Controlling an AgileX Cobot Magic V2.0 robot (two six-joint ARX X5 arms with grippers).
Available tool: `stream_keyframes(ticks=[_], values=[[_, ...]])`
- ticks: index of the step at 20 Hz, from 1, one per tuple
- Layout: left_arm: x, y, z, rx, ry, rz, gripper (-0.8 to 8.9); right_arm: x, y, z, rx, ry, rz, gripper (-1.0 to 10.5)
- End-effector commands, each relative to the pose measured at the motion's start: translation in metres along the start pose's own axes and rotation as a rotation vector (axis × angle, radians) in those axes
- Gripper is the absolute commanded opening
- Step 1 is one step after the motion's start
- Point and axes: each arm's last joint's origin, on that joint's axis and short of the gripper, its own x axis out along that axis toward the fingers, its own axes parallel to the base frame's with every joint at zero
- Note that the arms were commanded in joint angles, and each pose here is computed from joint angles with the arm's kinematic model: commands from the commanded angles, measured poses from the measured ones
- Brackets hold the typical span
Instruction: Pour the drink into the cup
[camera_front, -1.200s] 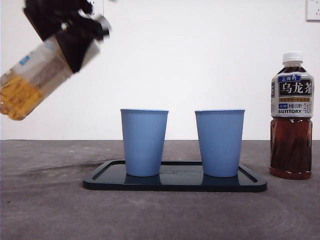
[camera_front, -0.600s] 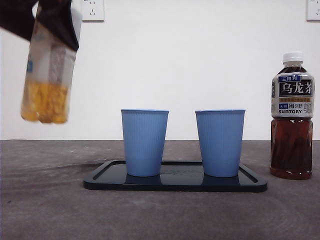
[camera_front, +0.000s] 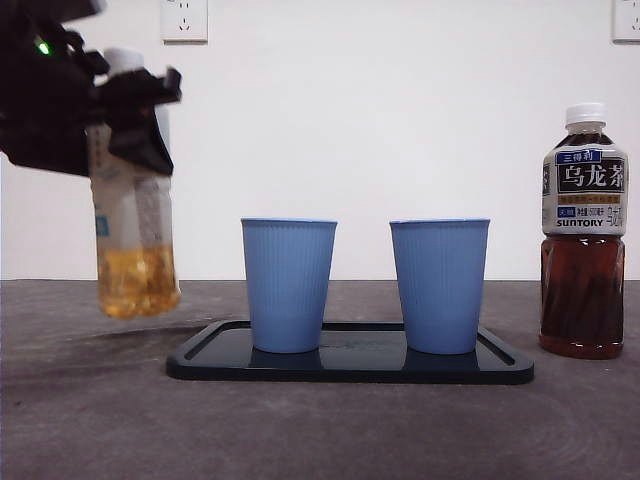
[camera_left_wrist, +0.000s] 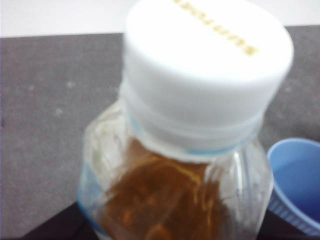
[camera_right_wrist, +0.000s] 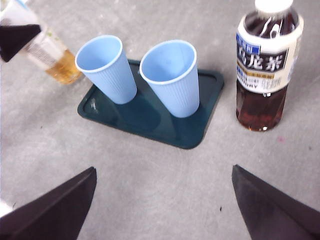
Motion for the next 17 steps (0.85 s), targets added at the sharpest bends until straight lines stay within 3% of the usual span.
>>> stream_keyframes(ticks=[1,11,14,17], values=[[0.0107,-0.0032,0.0009,-0.009,-0.016,-0.005,1.73,-0.0028,0.0018,0.0025,-0.016,-0.006,0.008,4.3],[0.0187,-0.0034,-0.0051,-0.004,0.005,0.001,1.89,-0.0028,0.0017,0.0027,-0.022,-0.009,0.002,4.3],[0.0186,-0.0034,-0.0049,-0.004,0.005,0.001,3.04,-0.0028,0.0015,0.0026,-0.024,-0.009,-0.003,4.3],[0.0181,-0.0034,-0.0047,-0.004,0.005,0.001,3.60,-0.0028,0.0015,0.0026,-0.024,-0.009,-0.003,4.3]])
